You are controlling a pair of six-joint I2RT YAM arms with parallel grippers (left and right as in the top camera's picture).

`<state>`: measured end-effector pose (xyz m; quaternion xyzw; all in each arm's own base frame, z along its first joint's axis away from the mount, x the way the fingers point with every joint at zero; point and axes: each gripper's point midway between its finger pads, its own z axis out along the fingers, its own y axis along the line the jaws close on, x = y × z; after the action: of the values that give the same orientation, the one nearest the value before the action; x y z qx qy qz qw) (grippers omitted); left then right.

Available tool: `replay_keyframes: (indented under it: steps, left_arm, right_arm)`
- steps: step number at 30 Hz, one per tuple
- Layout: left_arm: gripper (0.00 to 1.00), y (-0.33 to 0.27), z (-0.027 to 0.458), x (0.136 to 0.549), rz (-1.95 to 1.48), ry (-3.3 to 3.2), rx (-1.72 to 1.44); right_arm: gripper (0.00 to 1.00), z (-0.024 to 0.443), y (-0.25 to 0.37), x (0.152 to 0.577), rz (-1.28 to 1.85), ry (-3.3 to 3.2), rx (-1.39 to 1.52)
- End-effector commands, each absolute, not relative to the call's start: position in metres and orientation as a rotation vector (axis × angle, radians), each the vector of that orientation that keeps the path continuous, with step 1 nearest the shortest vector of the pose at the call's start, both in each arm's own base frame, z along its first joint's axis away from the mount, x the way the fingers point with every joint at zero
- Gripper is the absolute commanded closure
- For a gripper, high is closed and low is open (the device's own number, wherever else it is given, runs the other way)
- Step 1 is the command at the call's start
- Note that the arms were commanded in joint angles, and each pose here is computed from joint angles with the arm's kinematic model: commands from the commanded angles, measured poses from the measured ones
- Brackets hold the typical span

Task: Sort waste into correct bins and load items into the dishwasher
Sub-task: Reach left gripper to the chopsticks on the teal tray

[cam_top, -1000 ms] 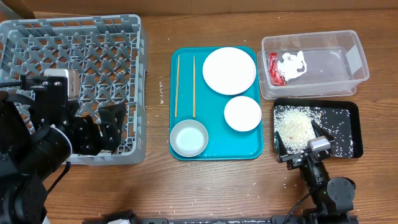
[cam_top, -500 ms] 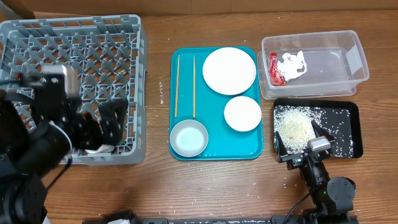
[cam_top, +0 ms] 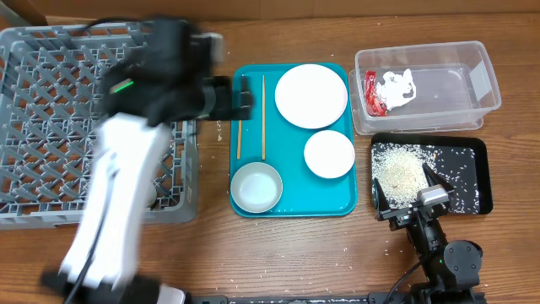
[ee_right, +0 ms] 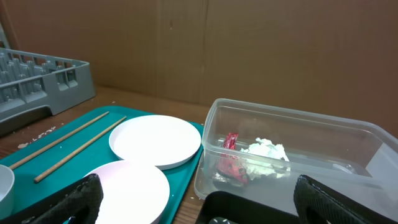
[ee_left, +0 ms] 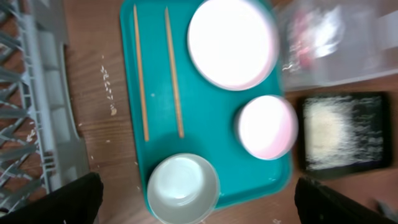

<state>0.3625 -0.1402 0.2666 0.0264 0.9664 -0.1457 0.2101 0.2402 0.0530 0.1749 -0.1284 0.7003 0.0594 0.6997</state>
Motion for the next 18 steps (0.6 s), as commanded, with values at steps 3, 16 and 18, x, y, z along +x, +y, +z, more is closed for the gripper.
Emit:
replay_keyframes:
  steps: [3, 16, 18]
  left_arm:
    - [0.00, -0.161, 0.179, 0.396, -0.096, 2.821, 0.085]
    - [0.26, -0.190, 0.019, 0.425, -0.166, 3.067, -0.106]
    - [0.41, -0.189, 0.007, 0.422, -0.147, 3.094, -0.109]
  right_arm:
    - [0.00, 0.173, 0.051, 0.241, 0.120, 1.556, -0.280]
    - [0.00, 0.173, 0.051, 0.241, 0.120, 1.556, -0.280]
    - [0.00, 0.173, 0.051, 0.241, 0.120, 1.556, -0.280]
